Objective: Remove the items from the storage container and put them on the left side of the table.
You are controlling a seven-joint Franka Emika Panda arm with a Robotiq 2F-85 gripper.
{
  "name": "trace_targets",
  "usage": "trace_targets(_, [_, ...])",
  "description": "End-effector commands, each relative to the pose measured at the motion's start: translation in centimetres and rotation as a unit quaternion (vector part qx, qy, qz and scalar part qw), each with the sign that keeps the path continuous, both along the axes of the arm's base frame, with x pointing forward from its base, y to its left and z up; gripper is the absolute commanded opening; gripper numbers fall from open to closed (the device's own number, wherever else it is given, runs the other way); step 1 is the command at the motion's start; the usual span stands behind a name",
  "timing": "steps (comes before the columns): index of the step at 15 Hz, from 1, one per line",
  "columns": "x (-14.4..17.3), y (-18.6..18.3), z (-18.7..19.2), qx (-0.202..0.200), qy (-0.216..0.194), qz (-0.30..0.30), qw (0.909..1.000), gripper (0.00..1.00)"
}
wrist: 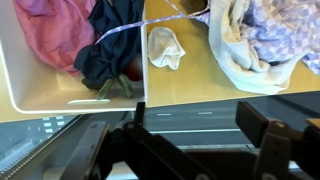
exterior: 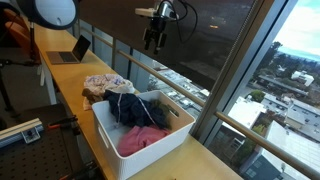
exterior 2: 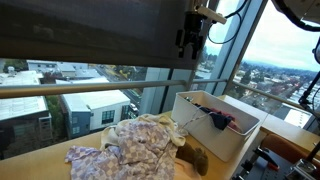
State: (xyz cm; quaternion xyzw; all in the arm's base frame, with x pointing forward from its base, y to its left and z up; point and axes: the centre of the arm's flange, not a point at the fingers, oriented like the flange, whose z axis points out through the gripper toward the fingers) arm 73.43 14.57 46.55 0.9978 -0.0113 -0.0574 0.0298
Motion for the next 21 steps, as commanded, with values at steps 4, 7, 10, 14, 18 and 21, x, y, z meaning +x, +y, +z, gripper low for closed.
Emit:
trace_targets(4, [-5.2, -9.8, -1.8, 0.005, -0.008, -0.065, 0.9978, 1.0])
trace_targets(7, [-4.9, -13.9, -2.2, 0.003, -0.003, -0.092, 0.9957, 1.0])
trace_targets(10, [-4.8, -18.1, -2.6, 0.003, 0.0, -0.117, 0.9931, 1.0])
trace_targets(14, [-5.5, -23.3, -2.5, 0.015, -0.002, -0.121, 0.9926, 1.0])
trace_targets(18, [1.1, -23.1, -1.1, -0.003, 0.009, -0.132, 0.9912, 1.0])
trace_targets(21, [1.5, -22.2, -0.7, -0.007, 0.009, -0.128, 0.9918, 1.0])
